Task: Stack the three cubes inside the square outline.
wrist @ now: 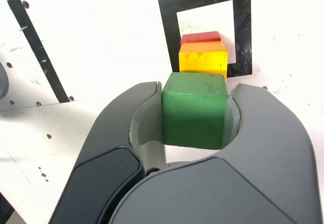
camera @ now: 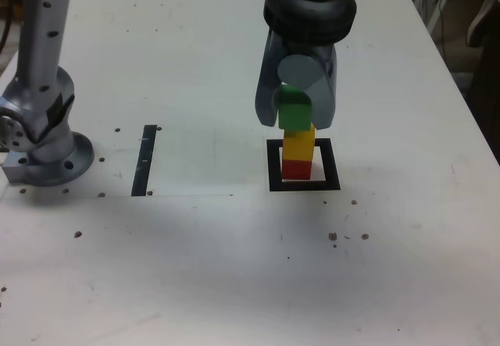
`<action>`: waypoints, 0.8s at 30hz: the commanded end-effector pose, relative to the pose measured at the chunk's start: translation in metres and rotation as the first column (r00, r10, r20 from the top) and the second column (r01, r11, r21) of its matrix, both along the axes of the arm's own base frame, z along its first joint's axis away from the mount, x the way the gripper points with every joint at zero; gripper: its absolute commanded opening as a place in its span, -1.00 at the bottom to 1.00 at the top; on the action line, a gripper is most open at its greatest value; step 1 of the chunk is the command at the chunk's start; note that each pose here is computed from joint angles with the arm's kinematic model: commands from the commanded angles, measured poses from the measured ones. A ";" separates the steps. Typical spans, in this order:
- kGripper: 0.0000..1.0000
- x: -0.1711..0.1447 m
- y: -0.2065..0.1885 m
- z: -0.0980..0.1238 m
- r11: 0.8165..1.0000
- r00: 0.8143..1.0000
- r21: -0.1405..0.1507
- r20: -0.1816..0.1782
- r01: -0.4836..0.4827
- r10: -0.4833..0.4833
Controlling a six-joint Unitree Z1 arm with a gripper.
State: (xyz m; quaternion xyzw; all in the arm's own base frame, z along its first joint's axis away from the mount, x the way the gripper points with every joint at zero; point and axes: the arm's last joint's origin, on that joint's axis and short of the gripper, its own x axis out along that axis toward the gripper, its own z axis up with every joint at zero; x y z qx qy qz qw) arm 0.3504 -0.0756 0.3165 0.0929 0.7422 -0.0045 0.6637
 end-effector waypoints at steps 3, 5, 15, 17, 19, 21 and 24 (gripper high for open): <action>-0.82 0.004 -0.001 -0.006 1.000 1.000 0.005 0.001 -0.001 0.001; -0.80 0.005 -0.001 -0.007 1.000 1.000 0.006 0.004 -0.001 0.001; -0.64 0.003 0.001 -0.010 1.000 1.000 0.026 -0.001 0.002 -0.002; -0.62 0.003 0.001 -0.012 0.999 1.000 0.032 -0.007 0.002 -0.002; -0.59 0.003 0.001 -0.014 0.999 1.000 0.034 -0.011 0.002 -0.002; -0.56 0.004 0.001 -0.016 0.999 1.000 0.035 -0.013 0.002 -0.001; -0.48 0.004 0.001 -0.018 0.999 1.000 0.035 -0.015 0.002 -0.001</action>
